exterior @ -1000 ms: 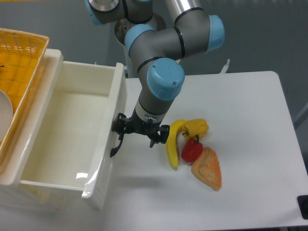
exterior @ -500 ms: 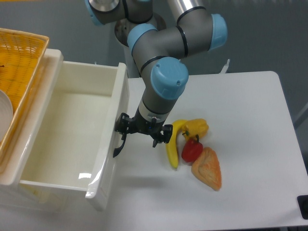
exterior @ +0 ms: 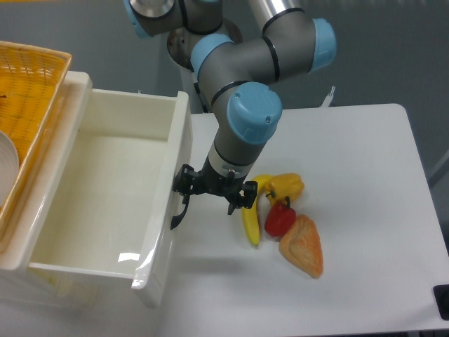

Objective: Slide open the top white drawer

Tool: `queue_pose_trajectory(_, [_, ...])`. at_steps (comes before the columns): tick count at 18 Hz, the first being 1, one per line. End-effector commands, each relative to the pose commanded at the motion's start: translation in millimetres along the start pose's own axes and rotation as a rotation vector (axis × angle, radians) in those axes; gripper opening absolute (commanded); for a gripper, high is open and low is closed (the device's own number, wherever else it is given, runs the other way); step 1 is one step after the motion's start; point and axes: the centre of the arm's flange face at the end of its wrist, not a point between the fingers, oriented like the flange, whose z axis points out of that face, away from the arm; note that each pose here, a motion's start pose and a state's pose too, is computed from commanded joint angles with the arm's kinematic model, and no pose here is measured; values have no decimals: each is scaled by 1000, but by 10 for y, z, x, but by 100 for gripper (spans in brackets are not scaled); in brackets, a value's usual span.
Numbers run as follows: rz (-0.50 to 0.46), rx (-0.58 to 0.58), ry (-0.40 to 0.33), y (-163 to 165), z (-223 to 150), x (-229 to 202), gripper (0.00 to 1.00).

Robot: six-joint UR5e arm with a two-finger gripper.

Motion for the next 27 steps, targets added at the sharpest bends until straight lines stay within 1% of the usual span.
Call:
queue_pose_trajectory(3, [-9,7,10,11,-10,-45,100])
queue_pose_trajectory(5, [-21,17,30,19,-23,-79,100])
queue_pose_trajectory(9, [-24,19,36,22,-28,-92,100])
queue_pose_trajectory(13, [-27,30,58,16,-11,-86,100])
queue_pose_trajectory(18, [-33,43,96,8,34,-85,100])
queue_pose_trajectory(23, [-54,71,133,25,-4,-162,100])
queue_pose_trajectory(27, [-64,89,132,49,-82,-238,100])
